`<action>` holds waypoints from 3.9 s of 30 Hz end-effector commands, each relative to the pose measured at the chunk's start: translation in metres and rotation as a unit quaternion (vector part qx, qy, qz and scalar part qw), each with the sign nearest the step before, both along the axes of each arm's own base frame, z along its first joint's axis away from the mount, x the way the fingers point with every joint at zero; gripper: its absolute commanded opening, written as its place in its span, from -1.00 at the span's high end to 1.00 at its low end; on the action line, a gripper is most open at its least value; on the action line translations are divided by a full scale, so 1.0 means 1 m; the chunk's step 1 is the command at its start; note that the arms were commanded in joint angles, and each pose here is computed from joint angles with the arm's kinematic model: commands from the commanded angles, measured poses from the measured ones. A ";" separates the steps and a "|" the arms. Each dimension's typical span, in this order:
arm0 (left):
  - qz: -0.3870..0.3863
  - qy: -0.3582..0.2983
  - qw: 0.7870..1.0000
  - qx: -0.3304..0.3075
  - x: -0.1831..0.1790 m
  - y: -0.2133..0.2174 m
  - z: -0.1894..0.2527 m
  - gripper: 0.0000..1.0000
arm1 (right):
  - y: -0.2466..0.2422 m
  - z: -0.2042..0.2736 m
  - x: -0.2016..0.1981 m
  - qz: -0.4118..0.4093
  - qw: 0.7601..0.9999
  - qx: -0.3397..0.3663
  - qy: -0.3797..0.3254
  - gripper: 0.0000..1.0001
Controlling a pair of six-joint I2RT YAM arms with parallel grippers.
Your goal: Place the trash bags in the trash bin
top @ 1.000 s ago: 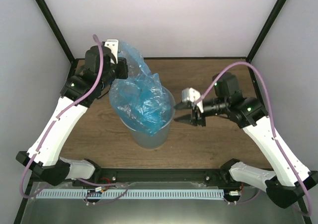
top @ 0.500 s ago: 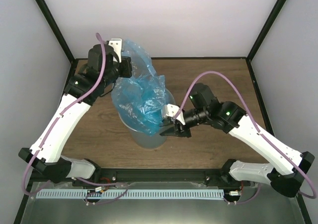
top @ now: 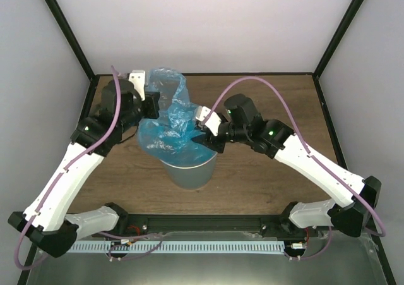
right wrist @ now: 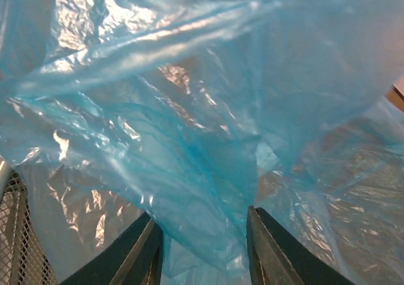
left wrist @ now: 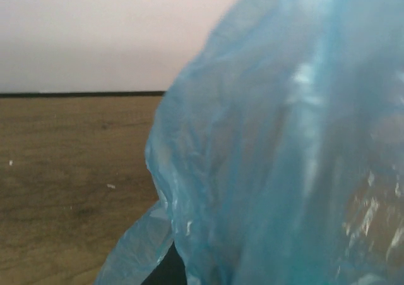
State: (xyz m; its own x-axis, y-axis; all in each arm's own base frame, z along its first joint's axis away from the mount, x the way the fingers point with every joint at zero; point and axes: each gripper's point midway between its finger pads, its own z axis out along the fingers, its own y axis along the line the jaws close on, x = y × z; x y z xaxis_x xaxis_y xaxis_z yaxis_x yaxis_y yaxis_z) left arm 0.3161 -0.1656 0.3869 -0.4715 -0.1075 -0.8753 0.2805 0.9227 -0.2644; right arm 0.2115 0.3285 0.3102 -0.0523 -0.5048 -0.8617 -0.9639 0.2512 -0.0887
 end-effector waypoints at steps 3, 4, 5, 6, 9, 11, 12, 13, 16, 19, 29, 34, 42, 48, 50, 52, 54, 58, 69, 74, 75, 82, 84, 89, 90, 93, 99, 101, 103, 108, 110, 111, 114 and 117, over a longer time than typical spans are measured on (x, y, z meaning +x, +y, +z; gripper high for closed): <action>-0.017 0.003 0.999 -0.051 -0.017 -0.002 -0.017 0.92 | -0.025 0.039 -0.026 0.041 0.997 0.039 -0.044 0.01; -0.021 0.003 0.998 -0.058 -0.018 -0.004 -0.017 0.92 | -0.032 0.040 -0.038 0.062 0.996 0.042 -0.045 -0.12; -0.024 0.003 0.998 -0.065 -0.019 -0.006 -0.017 0.92 | -0.038 0.044 -0.049 0.085 0.994 0.046 -0.054 -0.24; -0.029 0.004 0.997 -0.072 -0.019 -0.009 -0.018 0.92 | -0.043 0.047 -0.058 0.099 0.992 0.048 -0.058 -0.33; -0.051 0.003 0.993 -0.102 -0.016 -0.023 -0.013 0.92 | -0.052 0.055 -0.074 0.122 0.990 0.049 -0.056 -0.42; -0.068 0.004 0.990 -0.122 -0.012 -0.035 -0.012 0.92 | -0.055 0.060 -0.081 0.137 0.988 0.051 -0.054 -0.42; -0.076 0.005 0.988 -0.131 -0.010 -0.042 -0.011 0.92 | -0.056 0.063 -0.082 0.138 0.987 0.054 -0.057 -0.42; -0.084 0.004 0.987 -0.138 -0.008 -0.049 -0.010 0.92 | -0.056 0.064 -0.083 0.140 0.987 0.056 -0.057 -0.38; -0.109 -0.001 0.983 -0.148 -0.002 -0.073 -0.004 0.92 | -0.055 0.061 -0.095 0.178 0.981 0.061 -0.043 -0.23; -0.131 -0.012 0.980 -0.151 0.006 -0.094 0.008 0.92 | -0.051 0.058 -0.100 0.198 0.977 0.064 -0.033 -0.17; -0.130 0.000 0.983 -0.126 0.006 -0.097 -0.009 0.92 | -0.061 0.078 -0.054 0.055 0.993 0.070 -0.083 0.19; -0.099 0.021 0.990 -0.103 -0.009 -0.073 -0.037 0.92 | -0.070 0.064 -0.030 -0.013 0.994 0.058 -0.091 0.32; -0.081 0.031 0.991 -0.104 -0.027 -0.055 -0.043 0.92 | -0.066 0.030 -0.058 0.054 0.997 0.044 -0.036 -0.16; -0.082 0.035 0.990 -0.111 -0.031 -0.053 -0.040 0.92 | -0.061 0.007 -0.077 0.109 0.993 0.023 0.025 -0.33; -0.080 0.028 0.990 -0.113 -0.032 -0.051 -0.033 0.92 | -0.060 0.006 -0.075 0.106 0.994 0.019 0.029 -0.33; -0.072 0.019 0.991 -0.111 -0.032 -0.046 -0.025 0.92 | -0.060 0.009 -0.071 0.095 0.995 0.021 0.024 -0.34; -0.054 0.009 0.993 -0.102 -0.033 -0.036 -0.018 0.92 | -0.061 0.015 -0.068 0.084 0.996 0.028 0.012 -0.36; -0.014 -0.018 0.998 -0.060 -0.029 -0.014 -0.001 0.92 | -0.066 0.037 -0.058 0.048 0.997 0.053 -0.030 -0.38; 0.011 -0.029 0.999 -0.037 -0.021 -0.005 0.016 0.92 | -0.051 0.022 -0.056 0.079 0.996 0.043 -0.004 -0.31; 0.013 -0.034 0.999 -0.035 -0.019 -0.005 0.020 0.92 | -0.042 0.029 -0.063 0.113 0.992 0.053 -0.006 -0.29; 0.014 -0.034 0.999 -0.034 -0.018 -0.005 0.020 0.92 | -0.040 0.029 -0.067 0.125 0.991 0.053 -0.005 -0.29; 0.012 -0.036 0.999 -0.030 -0.015 -0.008 0.021 0.92 | -0.036 0.009 -0.096 0.202 0.979 0.035 -0.018 -0.42; 0.010 -0.036 0.999 -0.031 -0.013 -0.009 0.023 0.92 | -0.032 0.006 -0.078 0.157 0.987 0.033 -0.031 -0.39; 0.006 -0.036 0.999 -0.032 -0.013 -0.011 0.025 0.92 | -0.025 0.014 -0.048 0.085 0.995 0.039 -0.045 -0.07; 0.005 -0.035 0.999 -0.032 -0.014 -0.011 0.026 0.92 | -0.025 0.018 -0.040 0.065 0.996 0.042 -0.052 0.08; 0.002 -0.031 0.999 -0.029 -0.015 -0.011 0.026 0.92 | -0.027 0.028 -0.022 0.018 0.996 0.048 -0.073 0.52; -0.018 -0.006 1.000 -0.017 -0.023 -0.014 0.016 0.92 | -0.031 0.057 -0.031 0.027 0.995 0.070 -0.073 0.99; -0.027 0.011 0.999 -0.014 -0.029 -0.014 0.009 0.92 | -0.036 0.063 -0.035 0.027 0.995 0.070 -0.070 0.99; -0.034 0.029 0.999 -0.011 -0.036 -0.013 0.002 0.92 | -0.043 0.069 -0.038 0.020 0.995 0.071 -0.072 0.99; -0.047 0.075 0.996 -0.004 -0.060 -0.005 -0.020 0.92 | -0.069 0.073 -0.043 0.007 0.996 0.068 -0.051 0.99; -0.054 0.096 0.994 -0.005 -0.071 -0.003 -0.029 0.92 | -0.076 0.064 -0.048 0.010 0.997 0.060 -0.038 0.99; -0.055 0.106 0.993 -0.005 -0.075 -0.002 -0.034 0.92 | -0.079 0.061 -0.051 0.013 0.998 0.057 -0.032 0.99; -0.057 0.123 0.991 -0.014 -0.087 0.002 -0.039 0.92 | -0.087 0.058 -0.061 0.027 0.998 0.050 -0.018 0.99; -0.055 0.128 0.990 -0.024 -0.098 0.009 -0.037 0.92 | -0.096 0.058 -0.068 0.030 0.999 0.042 -0.009 0.99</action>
State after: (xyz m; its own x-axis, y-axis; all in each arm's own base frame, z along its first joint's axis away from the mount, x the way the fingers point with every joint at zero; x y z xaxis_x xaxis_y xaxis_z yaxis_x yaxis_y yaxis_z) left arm 0.2368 -0.1643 0.3582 -0.6397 -0.0686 -0.7656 0.3177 0.8833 -0.3447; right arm 0.1639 0.2453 0.3665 0.0123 -0.4125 -0.9109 -0.9603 0.2490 -0.1257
